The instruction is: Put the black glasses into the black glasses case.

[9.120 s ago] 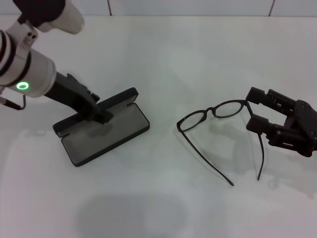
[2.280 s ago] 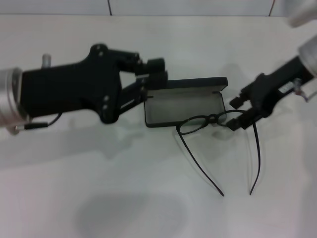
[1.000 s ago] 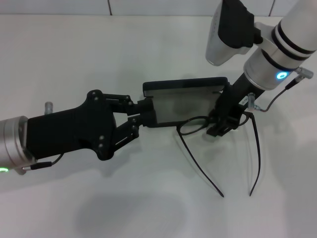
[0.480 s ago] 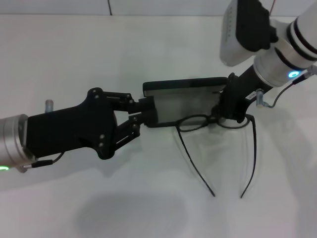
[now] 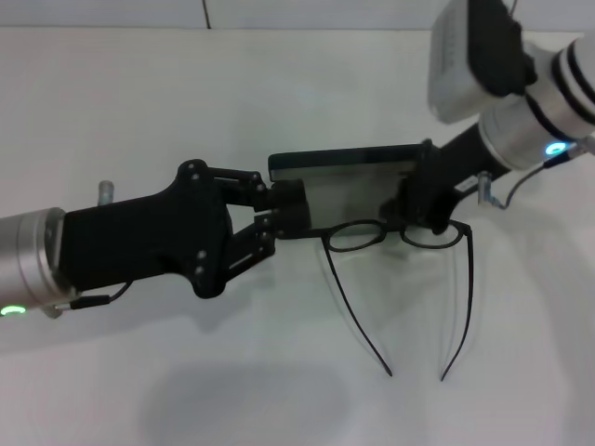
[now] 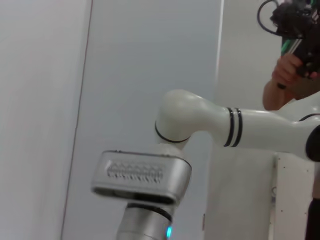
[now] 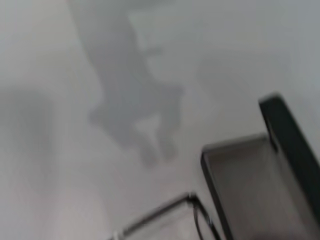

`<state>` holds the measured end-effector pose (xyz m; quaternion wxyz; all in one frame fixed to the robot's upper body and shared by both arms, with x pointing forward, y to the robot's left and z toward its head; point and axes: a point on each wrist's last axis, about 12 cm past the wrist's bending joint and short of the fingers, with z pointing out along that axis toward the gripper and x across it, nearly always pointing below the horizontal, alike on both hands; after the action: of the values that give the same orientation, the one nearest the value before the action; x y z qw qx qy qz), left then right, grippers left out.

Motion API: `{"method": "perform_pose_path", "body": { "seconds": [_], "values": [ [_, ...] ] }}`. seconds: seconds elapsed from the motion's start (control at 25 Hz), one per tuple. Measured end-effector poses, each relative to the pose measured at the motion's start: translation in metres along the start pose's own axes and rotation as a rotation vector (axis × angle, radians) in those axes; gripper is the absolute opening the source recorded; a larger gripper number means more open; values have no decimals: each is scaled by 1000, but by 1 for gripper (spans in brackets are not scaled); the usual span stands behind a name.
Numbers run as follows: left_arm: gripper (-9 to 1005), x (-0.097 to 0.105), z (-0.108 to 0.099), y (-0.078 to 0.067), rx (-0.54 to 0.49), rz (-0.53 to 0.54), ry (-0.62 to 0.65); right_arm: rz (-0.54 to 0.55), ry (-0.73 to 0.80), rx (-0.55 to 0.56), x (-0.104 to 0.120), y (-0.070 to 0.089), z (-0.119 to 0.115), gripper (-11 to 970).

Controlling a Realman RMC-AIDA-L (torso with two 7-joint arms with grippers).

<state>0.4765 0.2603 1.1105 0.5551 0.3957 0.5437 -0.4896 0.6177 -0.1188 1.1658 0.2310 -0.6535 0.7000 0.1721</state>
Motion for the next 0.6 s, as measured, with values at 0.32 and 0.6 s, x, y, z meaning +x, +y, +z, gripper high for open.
{"method": "perform_pose_path", "body": {
  "seconds": [0.32, 0.6],
  "values": [
    [162, -7, 0, -8, 73, 21, -66, 40, -272, 15, 26, 6, -33, 49],
    [155, -10, 5, -5, 91, 25, -84, 87, -458, -8, 53, 16, -59, 84]
  ]
}}
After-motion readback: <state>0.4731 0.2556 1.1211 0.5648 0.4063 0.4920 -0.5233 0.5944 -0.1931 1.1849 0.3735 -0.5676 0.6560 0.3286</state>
